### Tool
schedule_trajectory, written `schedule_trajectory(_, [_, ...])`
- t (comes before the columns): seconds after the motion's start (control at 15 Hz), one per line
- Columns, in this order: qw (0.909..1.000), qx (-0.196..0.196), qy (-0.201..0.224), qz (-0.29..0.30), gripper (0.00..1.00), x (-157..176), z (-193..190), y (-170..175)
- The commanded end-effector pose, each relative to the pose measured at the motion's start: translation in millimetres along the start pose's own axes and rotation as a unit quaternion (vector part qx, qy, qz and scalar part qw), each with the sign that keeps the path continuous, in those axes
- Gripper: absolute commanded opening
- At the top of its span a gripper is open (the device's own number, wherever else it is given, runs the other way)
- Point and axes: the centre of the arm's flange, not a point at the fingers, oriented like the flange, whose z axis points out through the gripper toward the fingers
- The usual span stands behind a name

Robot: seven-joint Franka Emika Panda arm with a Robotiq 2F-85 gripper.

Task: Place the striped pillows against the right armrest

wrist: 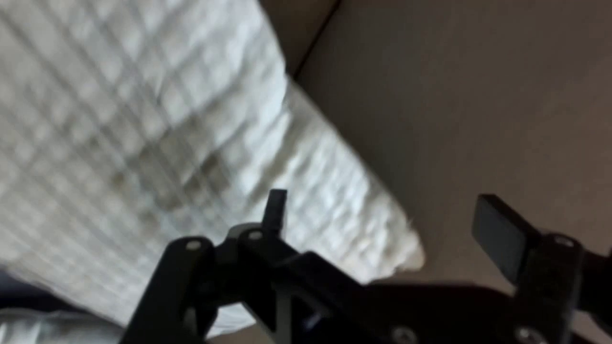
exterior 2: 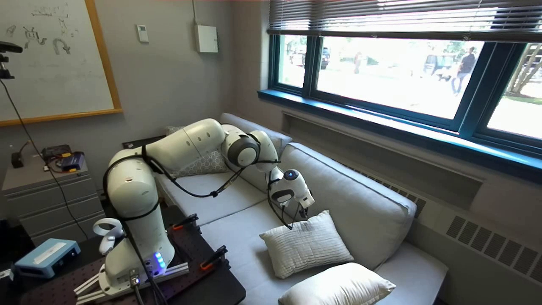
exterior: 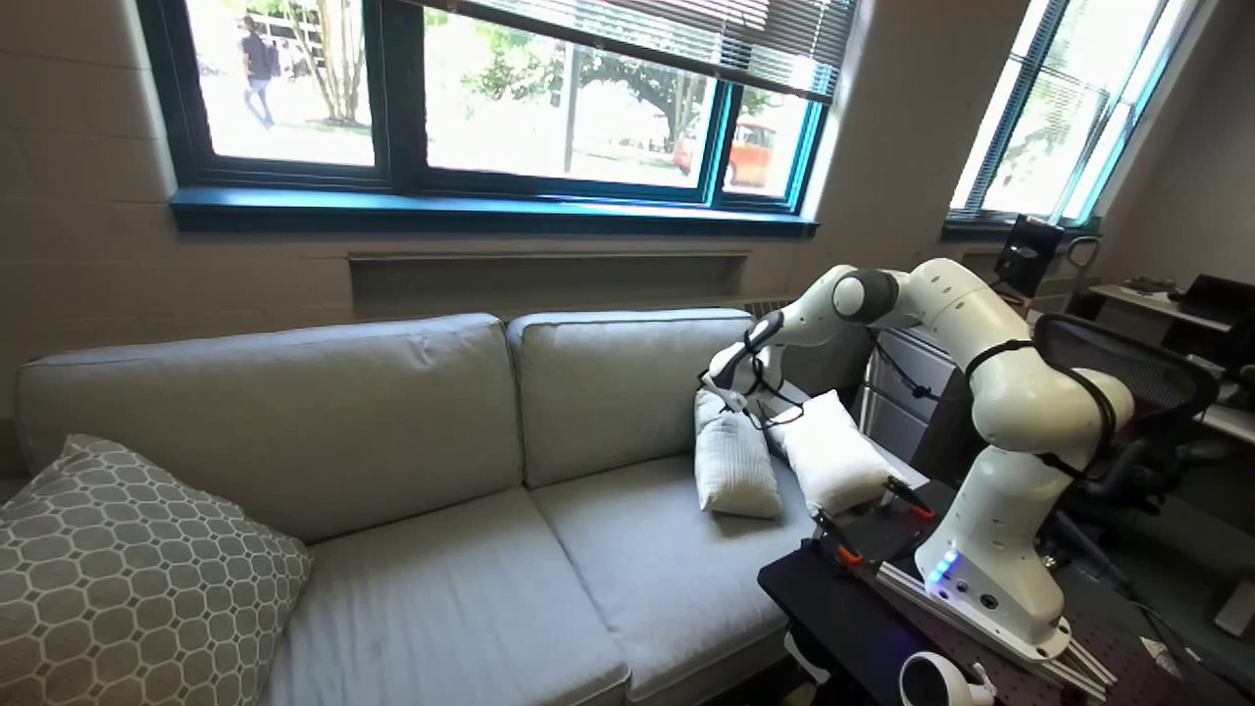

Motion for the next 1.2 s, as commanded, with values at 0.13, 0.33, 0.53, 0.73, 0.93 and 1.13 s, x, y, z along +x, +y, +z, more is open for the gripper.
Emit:
schedule_trajectory(0.13, [0.9871, 0.060, -0.142, -0.046, 1.00, -92.3, 14.1, -41.7])
schedule_trajectory(0.33, [0.9699, 0.086, -0.224, -0.039, 1.00, -130.5, 22.7, -63.5])
schedule_trajectory(0.53, [0.9494, 0.088, -0.301, -0.022, 1.00, -153.2, 36.0, -74.5])
schedule_trajectory(0.73, [0.9432, 0.065, -0.326, -0.005, 1.00, -162.2, 54.7, -71.3])
schedule_trajectory(0.93, [0.9437, 0.037, -0.329, -0.007, 1.00, -172.7, 74.3, -63.9])
schedule_trajectory(1.13, [0.9489, -0.016, -0.311, -0.050, 1.00, -184.6, 87.5, -56.3])
